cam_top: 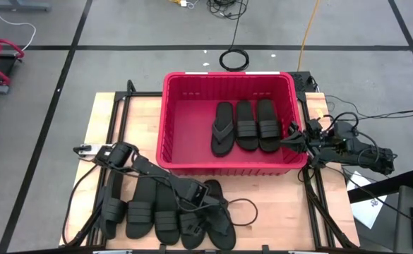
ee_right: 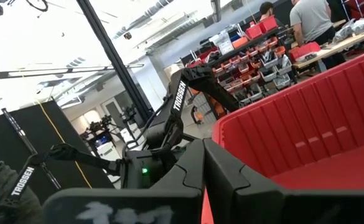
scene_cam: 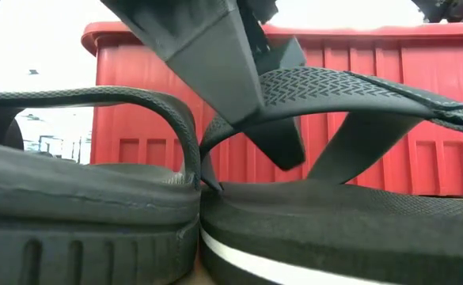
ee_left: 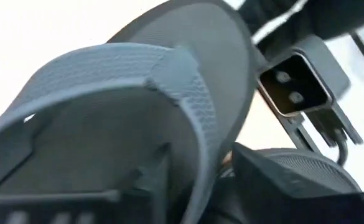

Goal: Pick and place slides into bin
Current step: Put the black slipper into the red bin

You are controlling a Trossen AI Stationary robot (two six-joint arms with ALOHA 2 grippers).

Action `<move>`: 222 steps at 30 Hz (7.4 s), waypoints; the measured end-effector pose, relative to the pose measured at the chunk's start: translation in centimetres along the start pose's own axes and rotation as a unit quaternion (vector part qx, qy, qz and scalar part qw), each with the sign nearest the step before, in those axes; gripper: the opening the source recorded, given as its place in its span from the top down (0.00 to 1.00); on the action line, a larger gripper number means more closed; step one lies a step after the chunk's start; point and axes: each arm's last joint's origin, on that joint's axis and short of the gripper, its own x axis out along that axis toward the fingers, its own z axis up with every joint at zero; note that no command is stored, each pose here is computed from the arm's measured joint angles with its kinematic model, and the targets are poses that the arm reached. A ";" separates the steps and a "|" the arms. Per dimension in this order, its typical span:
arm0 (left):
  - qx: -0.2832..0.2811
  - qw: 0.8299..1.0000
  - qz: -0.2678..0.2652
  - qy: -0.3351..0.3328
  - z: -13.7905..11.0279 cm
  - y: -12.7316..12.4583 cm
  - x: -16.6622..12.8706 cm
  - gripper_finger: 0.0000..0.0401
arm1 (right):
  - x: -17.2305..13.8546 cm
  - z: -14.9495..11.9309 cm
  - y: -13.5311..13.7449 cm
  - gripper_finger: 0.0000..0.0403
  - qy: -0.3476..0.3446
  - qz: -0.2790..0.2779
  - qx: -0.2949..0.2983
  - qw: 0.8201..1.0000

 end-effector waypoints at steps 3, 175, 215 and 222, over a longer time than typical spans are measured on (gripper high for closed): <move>0.052 0.998 -0.036 0.001 -0.1 -0.2 0.0 0.84 | 0.0 0.0 0.0 1.00 0.000 0.000 0.000 1.000; 0.363 0.911 0.143 0.135 -10.5 18.5 -26.8 1.00 | -0.1 0.5 -0.5 1.00 -0.066 -0.102 -0.042 0.992; 0.323 0.919 0.122 0.193 -14.4 17.3 -25.2 1.00 | -0.1 0.5 -0.6 1.00 -0.068 -0.105 -0.036 0.991; 0.322 0.920 0.126 0.183 -16.1 18.0 -23.6 1.00 | -0.1 0.5 -0.6 1.00 -0.068 -0.105 -0.036 0.991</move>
